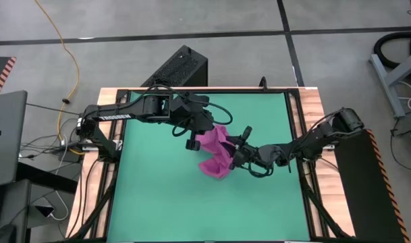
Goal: Roll towel into tight, uniform cylinder
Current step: Roll the pink towel
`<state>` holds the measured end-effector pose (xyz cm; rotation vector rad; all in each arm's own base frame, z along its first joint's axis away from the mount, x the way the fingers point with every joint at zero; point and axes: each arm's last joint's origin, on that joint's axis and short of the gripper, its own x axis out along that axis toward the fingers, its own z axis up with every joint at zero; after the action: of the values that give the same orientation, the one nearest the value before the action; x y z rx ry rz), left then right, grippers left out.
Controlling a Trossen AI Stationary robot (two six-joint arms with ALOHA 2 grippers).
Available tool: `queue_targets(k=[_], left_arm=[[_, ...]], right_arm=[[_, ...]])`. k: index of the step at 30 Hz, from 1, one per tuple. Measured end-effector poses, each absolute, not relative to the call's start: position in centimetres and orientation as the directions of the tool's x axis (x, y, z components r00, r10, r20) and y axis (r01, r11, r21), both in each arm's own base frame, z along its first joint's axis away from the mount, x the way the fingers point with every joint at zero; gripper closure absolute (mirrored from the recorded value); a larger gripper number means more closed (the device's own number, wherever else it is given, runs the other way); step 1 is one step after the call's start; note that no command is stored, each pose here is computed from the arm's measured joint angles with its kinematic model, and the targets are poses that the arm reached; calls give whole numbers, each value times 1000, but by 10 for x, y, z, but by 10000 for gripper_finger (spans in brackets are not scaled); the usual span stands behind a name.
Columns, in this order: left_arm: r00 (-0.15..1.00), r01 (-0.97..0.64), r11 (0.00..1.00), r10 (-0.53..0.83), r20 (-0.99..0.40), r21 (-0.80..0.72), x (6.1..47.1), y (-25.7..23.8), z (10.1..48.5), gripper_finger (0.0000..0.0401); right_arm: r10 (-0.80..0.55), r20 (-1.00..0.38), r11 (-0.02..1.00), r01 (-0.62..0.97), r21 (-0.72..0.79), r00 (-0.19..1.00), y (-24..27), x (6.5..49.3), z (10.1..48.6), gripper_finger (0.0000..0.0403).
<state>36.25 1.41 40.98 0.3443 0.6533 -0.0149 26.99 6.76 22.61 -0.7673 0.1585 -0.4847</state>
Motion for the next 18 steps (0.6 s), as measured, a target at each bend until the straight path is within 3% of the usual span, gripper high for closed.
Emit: queue_targets(k=[18], left_arm=[[792,120,945,94,-603,305,362,14,409,401]], right_arm=[[-555,9,574,390,-720,832,86,256,229,280]])
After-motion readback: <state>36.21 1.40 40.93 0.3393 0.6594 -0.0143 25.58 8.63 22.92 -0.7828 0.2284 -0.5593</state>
